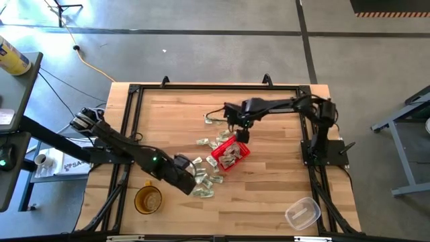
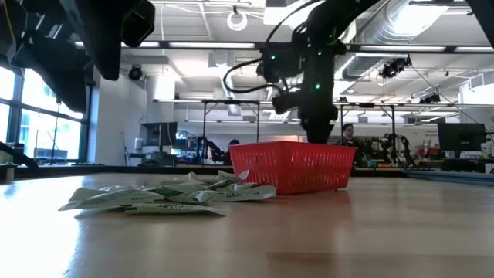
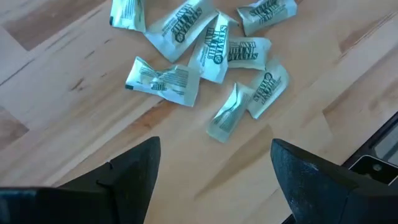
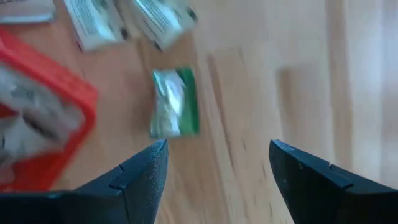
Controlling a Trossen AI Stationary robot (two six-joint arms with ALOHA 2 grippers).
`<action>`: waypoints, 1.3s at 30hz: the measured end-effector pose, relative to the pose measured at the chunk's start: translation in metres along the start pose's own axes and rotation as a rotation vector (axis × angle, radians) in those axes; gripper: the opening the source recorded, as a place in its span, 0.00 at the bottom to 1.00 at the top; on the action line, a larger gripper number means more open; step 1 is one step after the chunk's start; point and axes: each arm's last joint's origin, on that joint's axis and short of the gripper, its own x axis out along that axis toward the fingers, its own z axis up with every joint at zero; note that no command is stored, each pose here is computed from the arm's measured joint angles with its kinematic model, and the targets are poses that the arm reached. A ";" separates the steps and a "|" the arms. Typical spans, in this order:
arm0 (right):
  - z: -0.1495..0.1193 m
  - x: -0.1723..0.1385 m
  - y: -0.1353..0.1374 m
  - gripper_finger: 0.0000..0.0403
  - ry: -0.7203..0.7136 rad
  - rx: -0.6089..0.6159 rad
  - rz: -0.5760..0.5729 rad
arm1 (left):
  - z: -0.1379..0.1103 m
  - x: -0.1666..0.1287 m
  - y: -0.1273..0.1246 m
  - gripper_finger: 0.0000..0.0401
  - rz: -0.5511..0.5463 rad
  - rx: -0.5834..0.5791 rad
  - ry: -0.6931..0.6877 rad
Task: Pick and place items into bin
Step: Put the green stevia packet into the red bin
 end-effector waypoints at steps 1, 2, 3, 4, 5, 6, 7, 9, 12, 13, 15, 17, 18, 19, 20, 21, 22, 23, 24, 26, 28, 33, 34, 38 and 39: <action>0.002 0.004 0.001 0.67 -0.008 -0.003 0.000 | 0.000 0.000 0.000 0.85 0.002 -0.001 0.003; 0.004 0.008 0.000 0.67 -0.011 0.001 0.010 | 0.000 0.000 0.001 0.85 0.005 -0.002 0.007; 0.005 0.013 -0.001 0.67 -0.006 0.007 0.025 | 0.000 0.000 0.001 0.85 0.005 -0.003 0.007; 0.005 0.018 -0.002 0.67 0.008 0.012 0.036 | 0.000 0.000 0.001 0.85 0.009 -0.002 0.009; 0.005 0.022 -0.002 0.67 0.026 0.013 0.048 | 0.000 0.000 0.002 0.85 0.019 -0.001 0.011; 0.004 0.027 -0.002 0.67 0.044 0.015 0.051 | 0.000 0.000 0.003 0.85 0.029 0.000 0.012; 0.004 0.030 -0.003 0.67 0.054 0.017 0.051 | 0.000 0.000 0.004 0.85 0.039 0.000 0.013; 0.005 0.037 -0.002 0.67 0.066 0.016 0.055 | 0.000 -0.002 0.006 0.85 0.050 0.002 0.016; 0.007 0.044 -0.001 0.66 0.079 0.016 0.073 | 0.002 -0.004 0.007 0.85 0.050 -0.004 0.015; 0.007 0.047 -0.001 0.65 0.084 0.017 0.084 | 0.002 -0.005 0.008 0.85 0.057 -0.004 0.018; 0.007 0.048 0.000 0.59 0.085 0.023 0.092 | 0.004 -0.005 0.009 0.85 0.058 -0.010 0.019; 0.008 0.048 -0.002 0.48 0.077 0.030 0.083 | 0.005 -0.005 0.009 0.85 0.062 -0.011 0.028; 0.008 0.049 -0.005 0.41 0.074 0.036 0.084 | 0.005 -0.005 0.009 0.85 0.059 -0.009 0.028; 0.007 0.049 -0.008 0.34 0.074 0.046 0.091 | 0.006 -0.005 0.009 0.85 0.057 -0.004 0.029; 0.008 0.050 -0.012 0.26 0.069 0.060 0.096 | 0.007 -0.005 0.009 0.85 0.058 -0.005 0.028; 0.008 0.051 -0.018 0.17 0.059 0.078 0.089 | 0.007 -0.005 0.009 0.85 0.059 -0.003 0.031; 0.009 0.052 -0.024 0.09 0.050 0.097 0.080 | 0.007 -0.005 0.009 0.85 0.058 -0.002 0.031; 0.008 0.051 -0.030 0.05 0.047 0.116 0.072 | 0.008 -0.005 0.009 0.85 0.058 -0.006 0.031; 0.008 0.049 -0.035 0.04 0.038 0.134 0.063 | 0.008 -0.005 0.009 0.85 0.057 -0.005 0.032; 0.004 0.041 -0.045 0.06 0.029 0.173 0.071 | 0.009 -0.004 0.009 0.85 0.052 -0.004 0.031; -0.001 0.025 -0.054 0.05 0.009 0.218 0.077 | 0.009 -0.005 0.008 0.85 0.047 -0.004 0.030; -0.014 -0.045 -0.054 0.02 -0.150 0.260 0.178 | 0.016 -0.004 0.008 0.85 0.034 0.012 0.009; -0.016 -0.055 -0.046 0.03 -0.171 0.254 0.235 | 0.020 -0.003 0.009 0.85 0.036 0.015 0.003; -0.020 -0.090 0.006 0.02 -0.246 0.147 0.380 | 0.041 -0.002 0.013 0.85 0.047 0.014 -0.024; -0.020 -0.093 0.020 0.02 -0.252 0.119 0.383 | 0.048 -0.002 0.015 0.85 0.045 0.016 -0.034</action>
